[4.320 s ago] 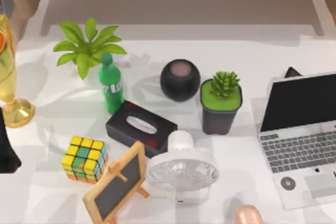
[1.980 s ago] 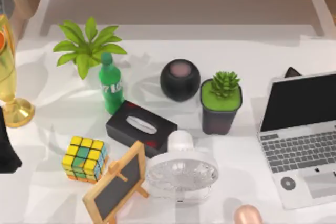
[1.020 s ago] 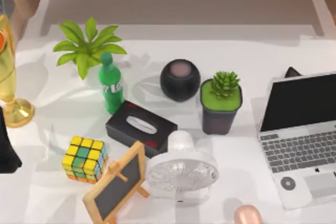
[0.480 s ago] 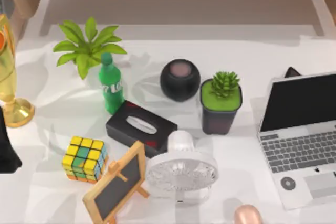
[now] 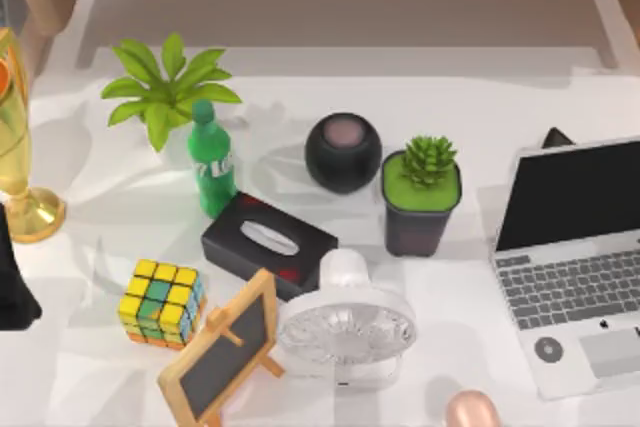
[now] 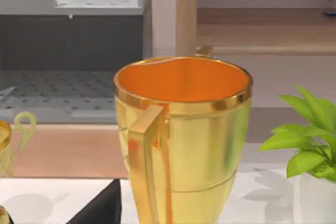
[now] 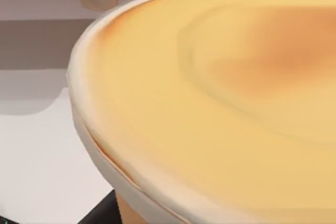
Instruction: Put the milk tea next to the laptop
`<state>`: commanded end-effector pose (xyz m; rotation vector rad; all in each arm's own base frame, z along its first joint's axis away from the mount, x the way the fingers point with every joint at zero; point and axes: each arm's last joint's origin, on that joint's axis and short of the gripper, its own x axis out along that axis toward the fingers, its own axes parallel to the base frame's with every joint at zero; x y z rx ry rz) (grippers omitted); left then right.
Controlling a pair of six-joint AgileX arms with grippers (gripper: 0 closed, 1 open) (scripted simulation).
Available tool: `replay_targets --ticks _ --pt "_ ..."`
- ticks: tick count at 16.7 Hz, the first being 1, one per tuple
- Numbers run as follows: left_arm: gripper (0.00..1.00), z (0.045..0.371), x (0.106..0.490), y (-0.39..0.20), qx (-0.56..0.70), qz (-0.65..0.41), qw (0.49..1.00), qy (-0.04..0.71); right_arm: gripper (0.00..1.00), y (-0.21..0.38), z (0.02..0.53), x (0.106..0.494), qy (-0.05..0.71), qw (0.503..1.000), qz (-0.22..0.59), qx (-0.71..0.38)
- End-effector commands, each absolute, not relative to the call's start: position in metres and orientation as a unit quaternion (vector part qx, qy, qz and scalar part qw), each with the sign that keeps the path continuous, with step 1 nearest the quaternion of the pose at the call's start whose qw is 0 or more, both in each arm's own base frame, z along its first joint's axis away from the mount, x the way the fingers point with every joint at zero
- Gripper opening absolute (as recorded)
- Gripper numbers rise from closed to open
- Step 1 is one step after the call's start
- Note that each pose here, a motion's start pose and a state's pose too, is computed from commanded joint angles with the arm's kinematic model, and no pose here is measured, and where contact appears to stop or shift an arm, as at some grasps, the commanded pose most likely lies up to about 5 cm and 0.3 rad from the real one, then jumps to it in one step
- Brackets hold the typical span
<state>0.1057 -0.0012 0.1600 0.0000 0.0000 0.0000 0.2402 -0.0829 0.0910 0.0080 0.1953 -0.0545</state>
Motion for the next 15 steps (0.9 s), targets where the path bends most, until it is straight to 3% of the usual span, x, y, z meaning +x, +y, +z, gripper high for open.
replay_targets --ticks 5,15 --pt "1.0 0.16 0.106 -0.001 0.0 0.0 1.0 0.0 0.0 -0.105 0.098 0.25 0.092 0.993 -0.068 0.023" --pt "1.0 0.16 0.106 -0.001 0.0 0.0 1.0 0.0 0.0 -0.073 0.098 0.239 0.1 0.995 -0.009 -0.004"
